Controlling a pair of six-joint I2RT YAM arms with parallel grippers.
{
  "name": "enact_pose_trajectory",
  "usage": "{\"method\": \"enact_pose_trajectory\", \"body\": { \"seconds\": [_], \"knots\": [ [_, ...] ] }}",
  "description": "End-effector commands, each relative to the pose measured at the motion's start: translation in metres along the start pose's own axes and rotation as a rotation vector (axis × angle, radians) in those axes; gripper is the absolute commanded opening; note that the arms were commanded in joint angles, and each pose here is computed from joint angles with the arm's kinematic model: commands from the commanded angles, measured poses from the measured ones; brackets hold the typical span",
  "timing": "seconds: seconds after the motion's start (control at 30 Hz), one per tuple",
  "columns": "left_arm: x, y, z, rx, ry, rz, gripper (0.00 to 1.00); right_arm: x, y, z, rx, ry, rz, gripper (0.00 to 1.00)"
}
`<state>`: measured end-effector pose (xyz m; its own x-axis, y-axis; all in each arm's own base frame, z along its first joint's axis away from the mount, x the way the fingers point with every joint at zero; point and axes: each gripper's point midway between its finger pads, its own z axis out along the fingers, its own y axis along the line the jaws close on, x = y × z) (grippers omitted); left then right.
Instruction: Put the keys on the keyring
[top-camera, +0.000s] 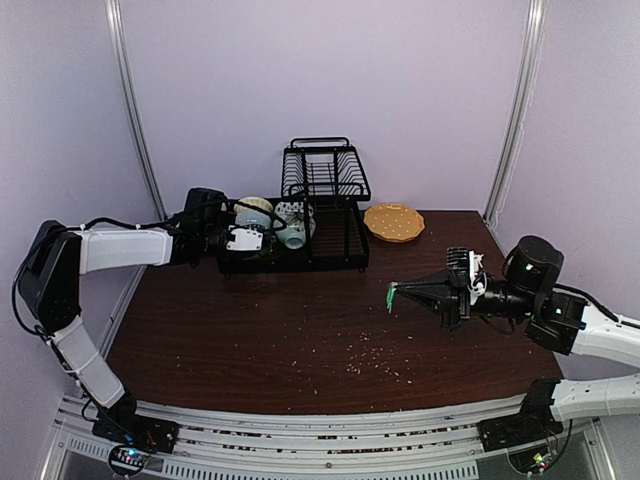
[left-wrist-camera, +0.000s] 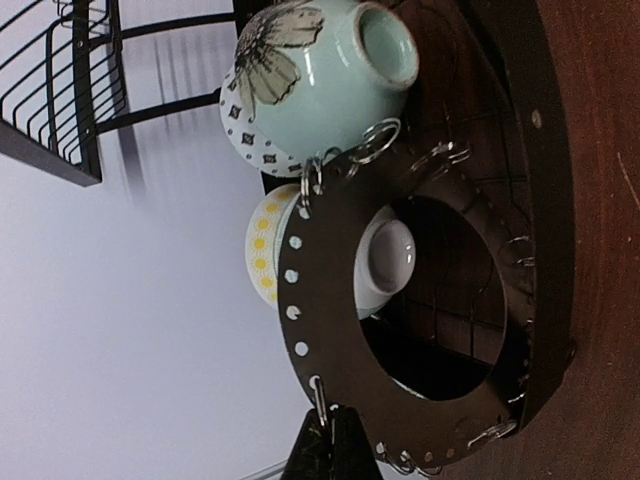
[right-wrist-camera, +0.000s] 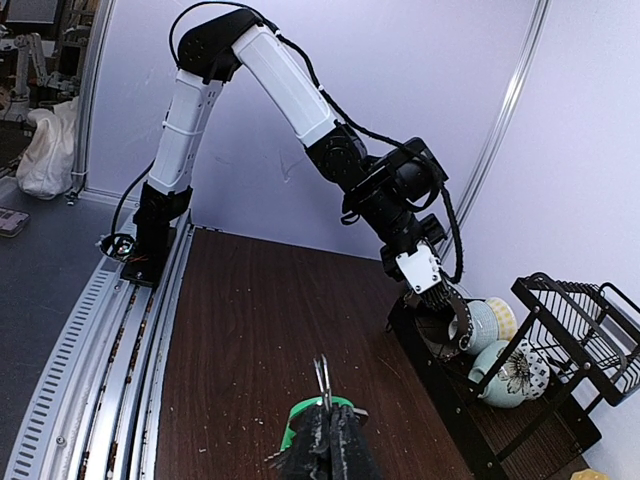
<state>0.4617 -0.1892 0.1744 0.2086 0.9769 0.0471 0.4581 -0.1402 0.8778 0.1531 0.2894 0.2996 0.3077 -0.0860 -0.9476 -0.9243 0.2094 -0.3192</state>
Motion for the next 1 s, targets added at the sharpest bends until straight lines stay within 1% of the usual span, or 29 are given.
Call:
{"method": "enact_pose_trajectory", "body": {
  "seconds": [0.0,0.1,0.13,0.17,0.2,0.23,0.27,0.33,0.47,0.57,0.63,0.7,0.83,0.87,0.9,0.97],
  "knots": [
    [-0.027,-0.009,0.001,0.023,-0.087,-0.025,0.0,-0.011,-0.005,-0.002,0.019,-0.028,-0.011,0.0],
    [-0.03,-0.015,0.004,0.037,-0.07,-0.039,0.0,-0.012,-0.005,-0.002,0.019,-0.035,-0.01,0.0],
    [-0.029,-0.015,0.005,0.039,-0.062,-0.051,0.03,-0.012,-0.005,-0.002,0.017,-0.035,-0.01,0.0],
    [-0.028,-0.015,0.005,0.045,-0.057,-0.068,0.11,-0.012,-0.005,-0.002,0.017,-0.035,-0.009,0.0],
    [-0.03,-0.014,0.004,0.056,-0.064,-0.085,0.28,-0.012,-0.004,-0.002,0.015,-0.032,-0.01,0.0],
    [-0.032,-0.012,0.003,0.064,-0.072,-0.108,0.37,-0.013,-0.004,-0.003,0.016,-0.032,-0.012,0.0],
    [-0.034,-0.01,0.002,0.068,-0.089,-0.137,0.43,-0.011,-0.004,-0.003,0.017,-0.03,-0.013,0.0],
    [-0.038,-0.005,0.001,0.07,-0.115,-0.193,0.54,-0.012,-0.005,-0.003,0.019,-0.03,-0.019,0.0],
    [-0.033,0.005,0.012,0.054,-0.119,-0.314,0.65,-0.013,-0.004,-0.002,0.014,-0.033,-0.022,0.0],
    [-0.032,-0.001,0.017,0.13,-0.169,-0.407,0.8,-0.013,-0.004,-0.003,0.015,-0.032,-0.022,0.0],
    [-0.027,-0.005,0.017,0.137,-0.181,-0.422,0.81,-0.013,-0.004,-0.003,0.018,-0.034,-0.021,0.0],
    [-0.023,-0.004,0.012,0.124,-0.217,-0.444,0.8,-0.014,-0.004,-0.004,0.02,-0.038,-0.021,0.0],
    [-0.03,0.002,-0.012,0.105,-0.425,-0.495,0.79,-0.014,-0.004,-0.004,0.019,-0.037,-0.018,0.0],
    [-0.031,0.001,-0.013,0.107,-0.448,-0.504,0.79,-0.013,-0.004,-0.004,0.018,-0.035,-0.017,0.0],
    [-0.033,-0.001,-0.01,0.117,-0.458,-0.51,0.79,-0.014,-0.005,-0.004,0.018,-0.036,-0.018,0.0],
    [-0.032,-0.004,-0.001,0.139,-0.442,-0.528,0.76,-0.013,-0.004,-0.003,0.016,-0.032,-0.017,0.0]
  ]
}}
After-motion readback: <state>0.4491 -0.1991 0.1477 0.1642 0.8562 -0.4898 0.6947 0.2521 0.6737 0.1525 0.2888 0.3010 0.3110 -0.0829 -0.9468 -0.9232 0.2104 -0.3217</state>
